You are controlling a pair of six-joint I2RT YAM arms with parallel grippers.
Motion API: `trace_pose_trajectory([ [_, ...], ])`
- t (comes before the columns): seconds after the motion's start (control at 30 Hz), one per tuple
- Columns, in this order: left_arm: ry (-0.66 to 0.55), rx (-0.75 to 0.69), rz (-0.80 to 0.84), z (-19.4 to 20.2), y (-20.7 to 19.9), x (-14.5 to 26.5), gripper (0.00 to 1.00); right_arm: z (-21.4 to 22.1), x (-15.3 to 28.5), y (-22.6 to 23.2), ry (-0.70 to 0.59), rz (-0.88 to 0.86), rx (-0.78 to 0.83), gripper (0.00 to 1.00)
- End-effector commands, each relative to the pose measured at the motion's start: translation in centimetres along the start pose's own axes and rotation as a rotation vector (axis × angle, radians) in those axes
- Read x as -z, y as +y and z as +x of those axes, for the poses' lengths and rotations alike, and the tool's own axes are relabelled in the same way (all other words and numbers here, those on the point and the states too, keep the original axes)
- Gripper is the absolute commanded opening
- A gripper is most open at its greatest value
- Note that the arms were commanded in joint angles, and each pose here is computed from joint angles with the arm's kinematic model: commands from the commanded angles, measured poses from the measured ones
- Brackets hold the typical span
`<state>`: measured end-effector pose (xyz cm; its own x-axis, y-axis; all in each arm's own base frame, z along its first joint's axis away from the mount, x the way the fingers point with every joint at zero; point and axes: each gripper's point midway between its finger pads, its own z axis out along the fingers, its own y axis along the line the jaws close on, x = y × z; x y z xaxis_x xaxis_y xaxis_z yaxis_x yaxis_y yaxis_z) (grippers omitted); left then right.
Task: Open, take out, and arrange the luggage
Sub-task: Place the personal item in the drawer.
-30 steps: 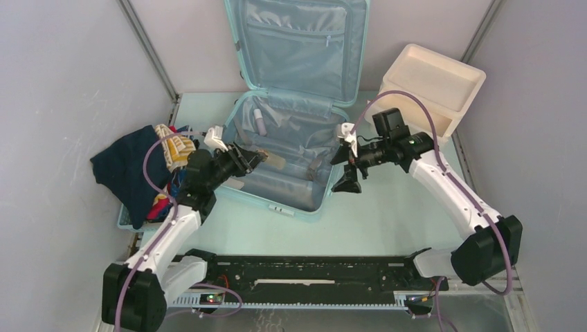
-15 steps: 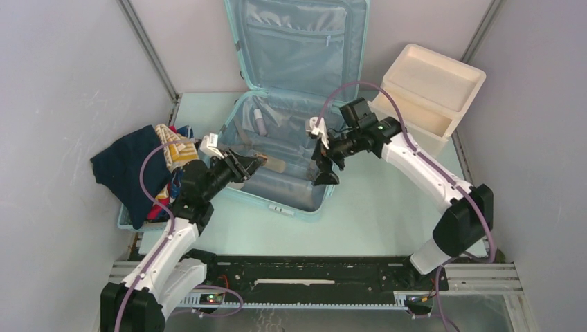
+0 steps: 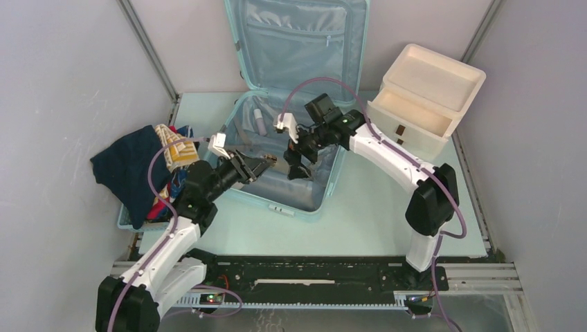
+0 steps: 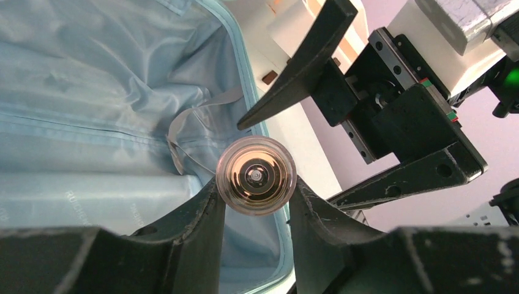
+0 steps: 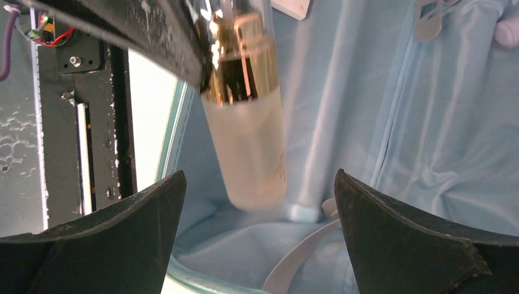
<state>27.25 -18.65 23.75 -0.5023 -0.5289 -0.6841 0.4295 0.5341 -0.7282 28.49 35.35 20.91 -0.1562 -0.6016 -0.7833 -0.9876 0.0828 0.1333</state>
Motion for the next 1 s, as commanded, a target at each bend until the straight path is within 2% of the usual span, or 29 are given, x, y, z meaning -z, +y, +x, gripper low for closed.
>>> trace_pose_trajectory([
  [0.0, -0.012, -0.006, 0.103, -0.7, -2.6, -0.1, 0.00, -1.8, -0.1, -0.5, -0.005, 0.047, 0.025, 1.00],
  [0.13, -0.005, 0.001, 0.119, -0.6, -3.0, -0.1, 0.00, -1.7, -1.0, 0.7, 0.004, 0.002, 0.052, 0.96],
  [0.3, 0.001, 0.013, 0.150, -0.5, -3.8, -0.2, 0.00, -1.8, -1.8, 2.2, 0.003, -0.059, 0.088, 0.82],
  [0.4, 0.006, 0.021, 0.163, -0.3, -4.0, -0.2, 0.00, -1.9, -1.7, 2.6, -0.005, -0.083, 0.108, 0.68],
  [0.53, 0.012, 0.033, 0.170, -0.1, -4.2, -0.2, 0.02, -1.8, -1.4, 3.3, -0.008, -0.110, 0.129, 0.39],
  [0.6, 0.017, 0.042, 0.169, 0.0, -4.1, -0.2, 0.13, -1.8, -1.1, 3.8, -0.014, -0.130, 0.142, 0.29],
  [0.67, 0.024, 0.061, 0.173, 0.1, -4.3, -0.1, 0.36, -1.8, -0.7, 4.4, -0.019, -0.148, 0.157, 0.20],
  [0.73, 0.027, 0.062, 0.185, 0.2, -4.6, 0.1, 0.51, -1.6, -0.1, 4.9, -0.024, -0.158, 0.172, 0.13],
  [0.8, 0.012, 0.055, 0.192, 0.0, -4.9, 0.5, 0.67, -1.3, 0.5, 5.3, -0.030, -0.172, 0.178, 0.00],
  [0.87, -0.012, 0.040, 0.189, -0.3, -5.0, 0.9, 0.79, -1.1, 1.2, 5.6, -0.039, -0.182, 0.185, 0.00],
  [0.97, -0.039, 0.006, 0.180, -0.8, -5.3, 1.6, 0.86, -0.4, 2.2, 6.0, -0.040, -0.176, 0.197, 0.00],
])
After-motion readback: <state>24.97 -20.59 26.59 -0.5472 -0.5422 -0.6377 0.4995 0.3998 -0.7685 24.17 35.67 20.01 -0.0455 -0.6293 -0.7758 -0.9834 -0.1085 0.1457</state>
